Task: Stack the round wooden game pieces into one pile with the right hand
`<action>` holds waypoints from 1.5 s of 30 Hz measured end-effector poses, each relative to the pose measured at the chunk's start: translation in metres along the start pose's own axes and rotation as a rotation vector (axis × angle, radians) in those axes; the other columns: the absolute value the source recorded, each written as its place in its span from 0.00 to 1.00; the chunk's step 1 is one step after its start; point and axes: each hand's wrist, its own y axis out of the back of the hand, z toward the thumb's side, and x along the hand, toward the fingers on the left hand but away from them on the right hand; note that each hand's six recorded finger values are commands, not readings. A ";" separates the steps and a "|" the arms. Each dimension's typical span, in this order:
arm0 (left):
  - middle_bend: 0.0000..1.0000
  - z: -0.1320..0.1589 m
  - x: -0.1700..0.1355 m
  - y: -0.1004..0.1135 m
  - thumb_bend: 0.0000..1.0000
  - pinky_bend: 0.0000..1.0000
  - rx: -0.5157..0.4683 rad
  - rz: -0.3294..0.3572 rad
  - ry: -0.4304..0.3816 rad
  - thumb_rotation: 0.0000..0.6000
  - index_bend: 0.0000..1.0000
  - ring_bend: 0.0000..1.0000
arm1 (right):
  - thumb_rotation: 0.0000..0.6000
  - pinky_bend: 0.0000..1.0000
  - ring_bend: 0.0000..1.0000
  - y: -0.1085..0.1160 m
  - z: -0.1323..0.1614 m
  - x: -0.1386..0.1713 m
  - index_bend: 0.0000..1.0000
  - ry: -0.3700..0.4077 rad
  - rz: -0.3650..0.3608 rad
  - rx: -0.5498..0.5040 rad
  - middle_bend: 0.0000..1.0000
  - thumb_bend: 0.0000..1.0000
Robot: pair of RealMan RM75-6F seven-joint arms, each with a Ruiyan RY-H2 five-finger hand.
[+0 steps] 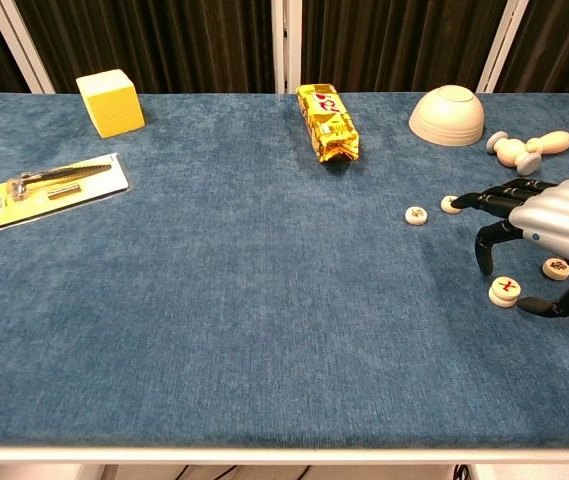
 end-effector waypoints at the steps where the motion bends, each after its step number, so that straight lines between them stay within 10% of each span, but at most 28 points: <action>1: 0.00 0.000 0.000 0.000 0.08 0.00 0.000 0.001 0.000 1.00 0.03 0.00 | 1.00 0.00 0.00 0.001 0.000 0.001 0.40 -0.001 -0.003 -0.001 0.00 0.22; 14: 0.00 0.002 0.000 0.000 0.08 0.00 -0.006 -0.004 -0.010 1.00 0.03 0.00 | 1.00 0.00 0.00 0.004 -0.052 0.025 0.10 -0.158 -0.061 -0.042 0.00 0.17; 25: 0.00 0.001 0.002 -0.003 0.08 0.00 -0.002 -0.010 -0.006 1.00 0.03 0.00 | 1.00 0.00 0.00 -0.041 -0.077 0.022 0.30 -0.234 -0.088 -0.126 0.00 0.17; 45: 0.00 -0.002 0.001 0.000 0.08 0.00 -0.015 -0.002 0.000 1.00 0.03 0.00 | 1.00 0.00 0.00 -0.042 -0.062 0.012 0.41 -0.187 -0.088 -0.163 0.01 0.22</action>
